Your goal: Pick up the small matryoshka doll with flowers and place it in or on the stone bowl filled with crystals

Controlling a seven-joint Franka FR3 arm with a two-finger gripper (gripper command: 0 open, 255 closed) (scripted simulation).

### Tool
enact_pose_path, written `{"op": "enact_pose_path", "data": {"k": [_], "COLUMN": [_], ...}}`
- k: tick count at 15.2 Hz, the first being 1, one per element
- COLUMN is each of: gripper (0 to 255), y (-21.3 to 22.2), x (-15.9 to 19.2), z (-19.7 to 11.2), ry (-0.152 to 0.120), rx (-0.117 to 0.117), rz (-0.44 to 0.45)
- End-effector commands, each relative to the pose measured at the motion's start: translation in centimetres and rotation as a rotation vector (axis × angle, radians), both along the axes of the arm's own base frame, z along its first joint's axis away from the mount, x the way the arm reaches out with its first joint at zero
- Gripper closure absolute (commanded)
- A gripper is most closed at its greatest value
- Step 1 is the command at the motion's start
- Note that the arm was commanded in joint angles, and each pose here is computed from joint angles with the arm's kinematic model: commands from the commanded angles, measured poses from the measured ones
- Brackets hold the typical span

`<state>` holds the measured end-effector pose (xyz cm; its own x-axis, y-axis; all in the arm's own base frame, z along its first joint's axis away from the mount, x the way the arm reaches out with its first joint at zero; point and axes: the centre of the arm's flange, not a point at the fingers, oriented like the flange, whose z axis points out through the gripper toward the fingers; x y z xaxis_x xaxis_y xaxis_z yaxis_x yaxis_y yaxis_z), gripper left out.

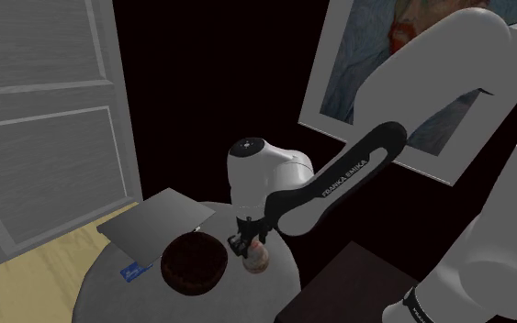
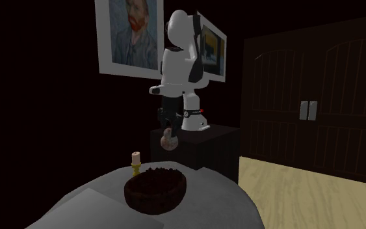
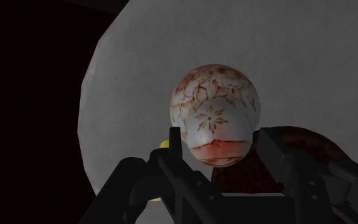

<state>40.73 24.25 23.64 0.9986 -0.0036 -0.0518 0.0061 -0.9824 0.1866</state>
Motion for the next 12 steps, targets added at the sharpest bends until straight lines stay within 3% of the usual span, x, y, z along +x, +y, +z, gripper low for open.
{"op": "enact_pose_path", "data": {"k": [1,7,12], "gripper": [255,255,255], "y": [0.0,0.0,3.9], "x": [-0.1,-0.1,5.1], "z": [1.1,3.9,5.0], "ry": [0.0,0.0,0.0], "rx": [0.0,0.0,0.0], "rz": [0.0,0.0,0.0]}}
